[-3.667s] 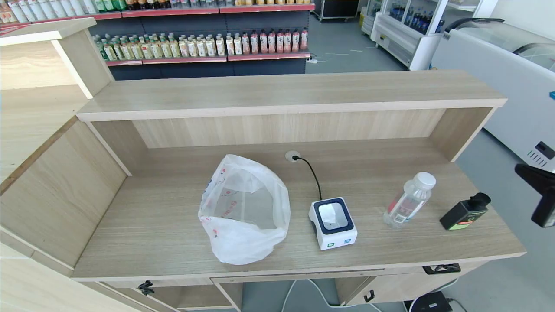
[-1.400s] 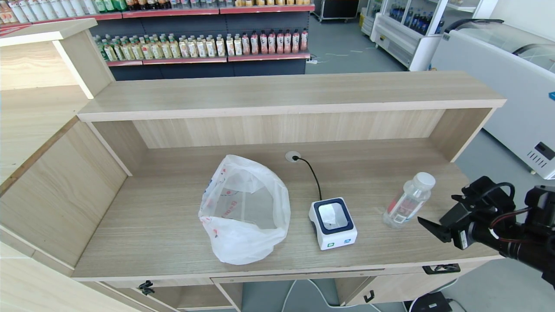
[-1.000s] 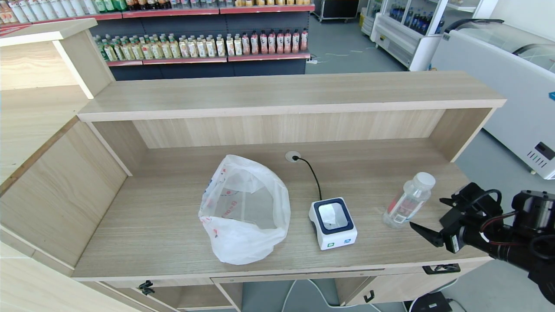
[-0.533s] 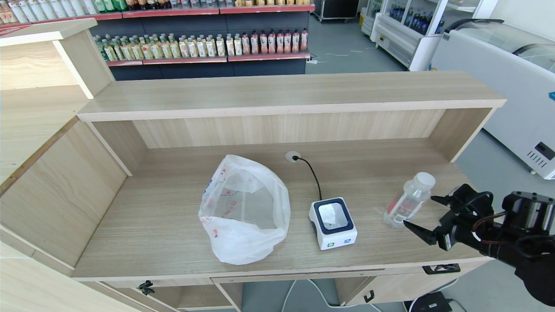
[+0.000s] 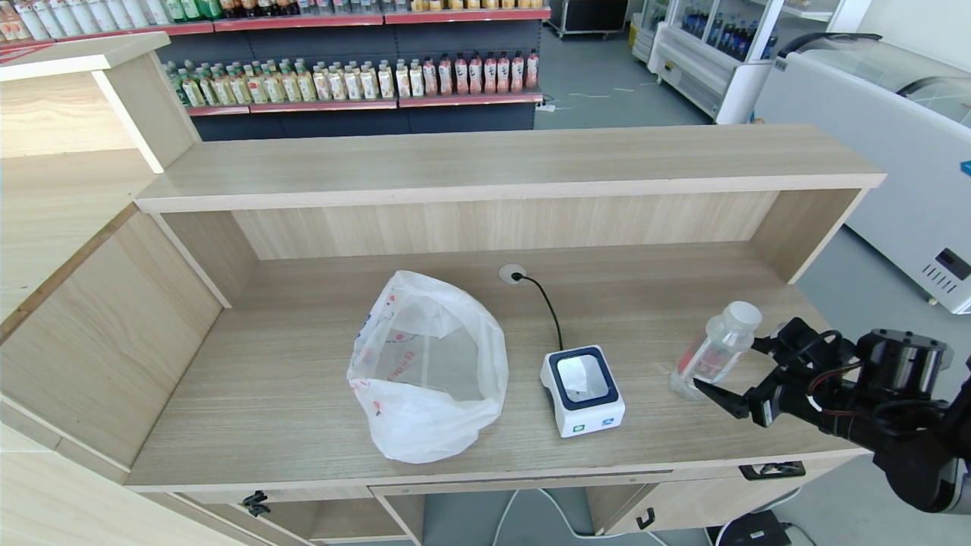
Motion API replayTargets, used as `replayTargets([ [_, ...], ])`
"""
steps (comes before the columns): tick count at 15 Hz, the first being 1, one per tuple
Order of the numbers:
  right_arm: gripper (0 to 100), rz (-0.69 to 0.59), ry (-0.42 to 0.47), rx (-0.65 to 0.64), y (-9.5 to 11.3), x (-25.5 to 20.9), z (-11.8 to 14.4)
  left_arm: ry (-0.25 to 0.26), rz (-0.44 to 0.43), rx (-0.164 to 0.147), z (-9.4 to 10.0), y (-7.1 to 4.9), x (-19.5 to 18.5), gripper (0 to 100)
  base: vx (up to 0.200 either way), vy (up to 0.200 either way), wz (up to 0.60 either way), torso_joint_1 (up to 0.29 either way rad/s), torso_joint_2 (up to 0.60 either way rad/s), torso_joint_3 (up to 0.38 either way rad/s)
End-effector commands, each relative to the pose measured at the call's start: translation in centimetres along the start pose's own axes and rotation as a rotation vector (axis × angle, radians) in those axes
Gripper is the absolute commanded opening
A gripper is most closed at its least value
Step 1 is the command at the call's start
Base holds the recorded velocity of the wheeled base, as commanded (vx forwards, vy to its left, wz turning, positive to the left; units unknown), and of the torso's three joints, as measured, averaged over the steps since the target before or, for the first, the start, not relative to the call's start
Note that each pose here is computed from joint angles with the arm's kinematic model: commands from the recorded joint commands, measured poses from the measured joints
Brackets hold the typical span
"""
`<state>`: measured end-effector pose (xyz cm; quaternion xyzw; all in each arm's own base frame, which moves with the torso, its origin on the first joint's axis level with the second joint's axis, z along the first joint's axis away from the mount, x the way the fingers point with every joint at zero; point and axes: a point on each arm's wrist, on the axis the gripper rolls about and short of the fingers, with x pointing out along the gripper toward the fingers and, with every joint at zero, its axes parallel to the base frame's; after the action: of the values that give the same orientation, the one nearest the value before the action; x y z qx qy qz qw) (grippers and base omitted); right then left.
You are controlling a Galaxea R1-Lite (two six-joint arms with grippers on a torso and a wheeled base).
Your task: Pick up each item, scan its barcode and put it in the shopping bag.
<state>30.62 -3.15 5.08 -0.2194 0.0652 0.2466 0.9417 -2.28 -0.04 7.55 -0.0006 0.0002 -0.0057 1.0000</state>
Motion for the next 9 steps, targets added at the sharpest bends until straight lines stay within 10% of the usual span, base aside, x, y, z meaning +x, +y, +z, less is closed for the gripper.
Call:
replayTargets([
  [1,100,0.017,-0.009,0.001,-0.1,0.8,-0.6,0.0,-0.001,0.0,0.0,0.0,0.0,100,0.0,0.0,0.0,0.0,0.0,0.0],
  [9,100,0.073,-0.048,0.006,0.1,2.9,-1.6,0.0,0.001,0.0,0.0,0.0,0.0,100,0.0,0.0,0.0,0.0,0.0,0.0],
])
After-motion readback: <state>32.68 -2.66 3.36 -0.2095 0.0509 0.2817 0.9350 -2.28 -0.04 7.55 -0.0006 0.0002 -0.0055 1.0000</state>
